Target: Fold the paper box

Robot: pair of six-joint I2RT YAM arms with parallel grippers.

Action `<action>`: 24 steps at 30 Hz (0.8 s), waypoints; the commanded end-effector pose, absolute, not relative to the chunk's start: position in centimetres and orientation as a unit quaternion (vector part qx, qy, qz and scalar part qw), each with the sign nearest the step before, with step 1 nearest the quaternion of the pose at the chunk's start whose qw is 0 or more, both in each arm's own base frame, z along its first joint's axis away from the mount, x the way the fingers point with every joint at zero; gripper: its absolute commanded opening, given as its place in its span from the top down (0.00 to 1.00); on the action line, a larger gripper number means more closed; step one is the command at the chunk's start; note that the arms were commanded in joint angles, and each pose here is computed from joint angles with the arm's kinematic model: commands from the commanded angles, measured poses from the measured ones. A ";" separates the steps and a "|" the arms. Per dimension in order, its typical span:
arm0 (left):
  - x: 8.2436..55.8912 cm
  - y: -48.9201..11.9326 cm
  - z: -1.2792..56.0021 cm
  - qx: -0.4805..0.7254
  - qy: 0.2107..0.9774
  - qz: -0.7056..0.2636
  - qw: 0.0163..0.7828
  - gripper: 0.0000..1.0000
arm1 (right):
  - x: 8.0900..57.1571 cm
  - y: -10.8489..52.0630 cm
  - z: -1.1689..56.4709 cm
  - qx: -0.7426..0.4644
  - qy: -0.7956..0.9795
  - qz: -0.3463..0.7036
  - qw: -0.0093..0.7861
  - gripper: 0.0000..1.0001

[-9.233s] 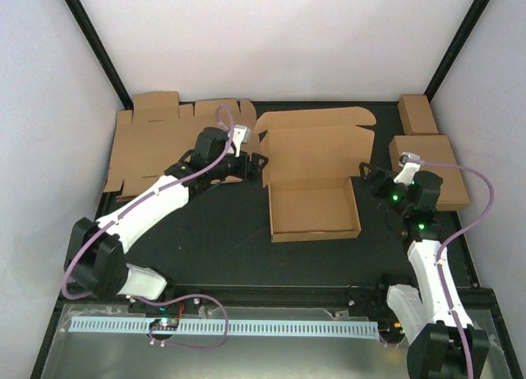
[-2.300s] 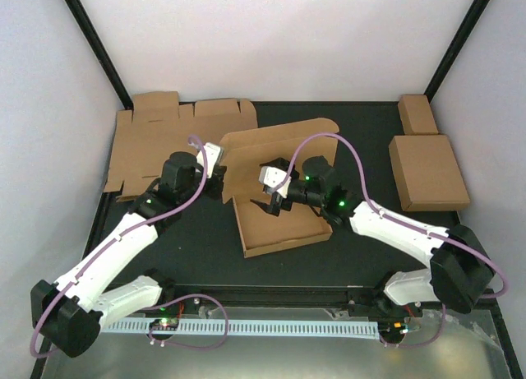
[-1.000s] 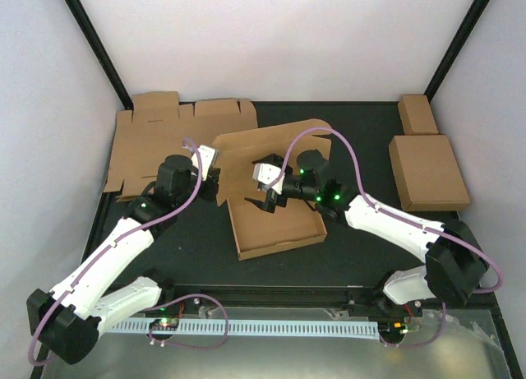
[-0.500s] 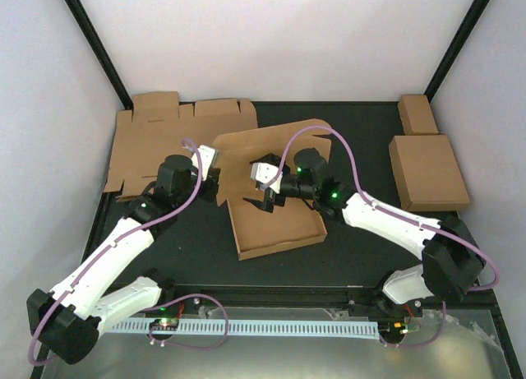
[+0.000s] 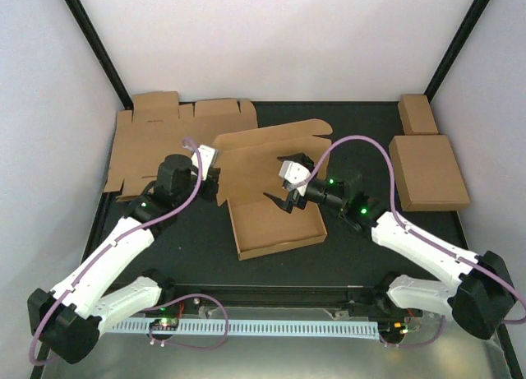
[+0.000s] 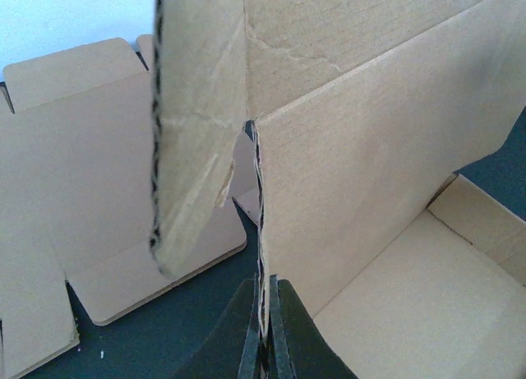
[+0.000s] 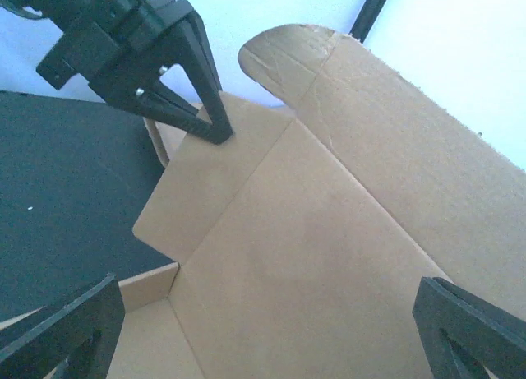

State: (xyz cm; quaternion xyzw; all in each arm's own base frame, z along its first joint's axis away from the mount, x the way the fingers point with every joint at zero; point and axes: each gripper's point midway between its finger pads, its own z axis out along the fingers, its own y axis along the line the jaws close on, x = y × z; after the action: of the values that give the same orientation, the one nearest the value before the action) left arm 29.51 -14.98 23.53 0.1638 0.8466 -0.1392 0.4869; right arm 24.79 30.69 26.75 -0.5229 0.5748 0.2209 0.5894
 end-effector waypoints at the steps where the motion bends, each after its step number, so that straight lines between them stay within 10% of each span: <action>1: 29.6 -15.4 23.4 0.177 0.846 -0.147 0.481 0.98 | 25.3 31.2 26.9 -0.519 0.578 0.229 0.587 0.00; 24: 29.2 -15.6 23.4 0.188 0.845 -0.151 0.477 0.98 | 24.3 34.2 24.0 -0.577 0.568 0.234 0.538 0.00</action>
State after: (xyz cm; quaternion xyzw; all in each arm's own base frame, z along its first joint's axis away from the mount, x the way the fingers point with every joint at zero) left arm 29.54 -15.17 23.23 0.1674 0.8484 -0.1440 0.4811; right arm 25.02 34.70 22.62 -0.5923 0.5794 0.2317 0.5097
